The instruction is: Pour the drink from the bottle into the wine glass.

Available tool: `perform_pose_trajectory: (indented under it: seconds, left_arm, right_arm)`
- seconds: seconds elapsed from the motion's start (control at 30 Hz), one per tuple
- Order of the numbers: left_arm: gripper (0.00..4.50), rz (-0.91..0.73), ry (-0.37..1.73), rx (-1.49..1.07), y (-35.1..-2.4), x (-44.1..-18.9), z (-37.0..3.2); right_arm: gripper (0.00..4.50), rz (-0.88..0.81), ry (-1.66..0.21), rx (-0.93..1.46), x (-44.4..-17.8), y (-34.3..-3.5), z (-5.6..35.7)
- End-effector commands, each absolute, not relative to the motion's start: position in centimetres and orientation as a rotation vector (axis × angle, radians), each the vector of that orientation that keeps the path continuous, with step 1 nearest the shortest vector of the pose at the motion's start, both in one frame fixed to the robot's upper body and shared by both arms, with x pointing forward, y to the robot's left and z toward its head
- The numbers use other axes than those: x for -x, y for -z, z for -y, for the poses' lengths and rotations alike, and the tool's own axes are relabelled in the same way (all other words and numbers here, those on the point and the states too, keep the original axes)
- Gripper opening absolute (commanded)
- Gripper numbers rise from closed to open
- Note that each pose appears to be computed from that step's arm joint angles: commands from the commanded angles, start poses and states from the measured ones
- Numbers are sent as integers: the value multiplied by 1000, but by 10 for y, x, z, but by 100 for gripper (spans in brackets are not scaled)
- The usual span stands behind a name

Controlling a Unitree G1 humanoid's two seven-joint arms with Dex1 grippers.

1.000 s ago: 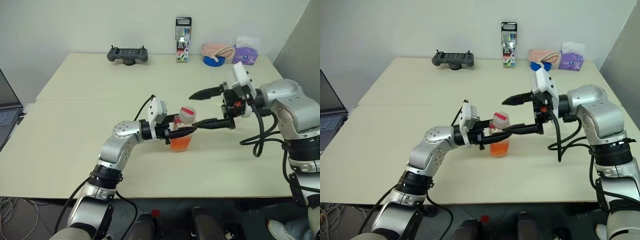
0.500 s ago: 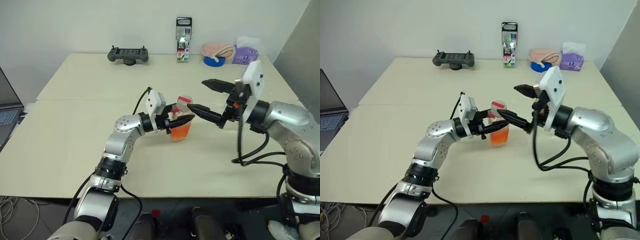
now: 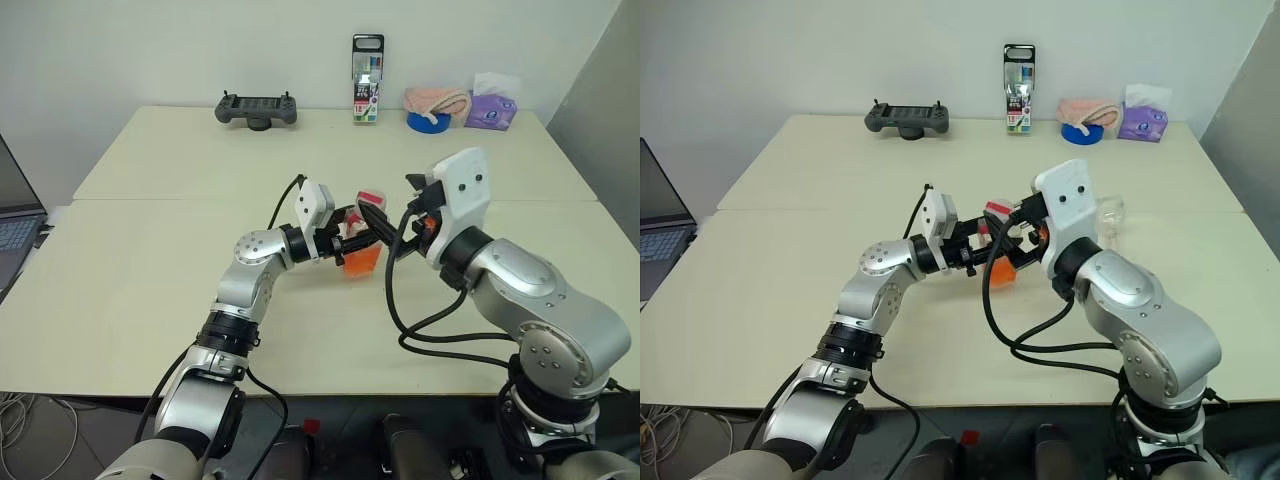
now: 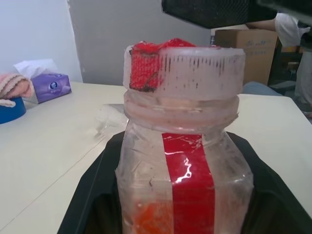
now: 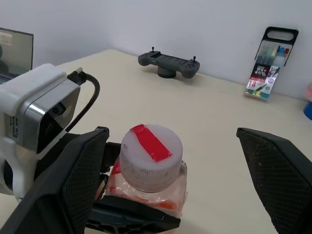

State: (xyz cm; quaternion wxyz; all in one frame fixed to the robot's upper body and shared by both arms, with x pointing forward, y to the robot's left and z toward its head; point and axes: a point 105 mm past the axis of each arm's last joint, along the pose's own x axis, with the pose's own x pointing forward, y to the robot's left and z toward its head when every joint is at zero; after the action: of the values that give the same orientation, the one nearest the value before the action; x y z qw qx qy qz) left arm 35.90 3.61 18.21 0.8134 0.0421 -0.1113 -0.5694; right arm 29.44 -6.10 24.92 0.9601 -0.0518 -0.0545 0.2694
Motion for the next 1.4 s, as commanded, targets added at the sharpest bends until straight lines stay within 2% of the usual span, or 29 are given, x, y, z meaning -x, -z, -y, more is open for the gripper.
perform_pose_trajectory:
  seconds: [0.03,0.27,0.7,0.8,1.0,1.03,1.17,1.3,1.4]
  left_arm:
    - [208,330,1214,-112,-204,-359,-36]
    - [208,330,1194,-112,-202,-359,-39]
    - [208,348,1183,-100,-207,-359,-40]
    - [208,346,1184,-95,-207,-357,-40]
    - [208,344,1186,-93,-206,-357,-40]
    - [208,343,1186,-94,-206,-357,-40]
    - [208,343,1189,-96,-206,-357,-39]
    - [207,346,1201,-90,-208,-357,-36]
    - [207,341,1240,-62,-211,-351,-36]
  right_arm:
    - [450,161,-514,89,-290,-260,58]
    - [450,140,-441,52,-297,-257,53]
    - [450,96,-433,12,-305,-251,46]
    - [394,96,-412,4,-307,-251,46]
    - [198,89,-395,11,-310,-251,47]
    - [178,86,-395,20,-310,-251,47]
    - [178,81,-417,52,-313,-250,48]
    - [178,169,-717,101,-303,-261,44]
    - [178,236,-912,89,-302,-280,64]
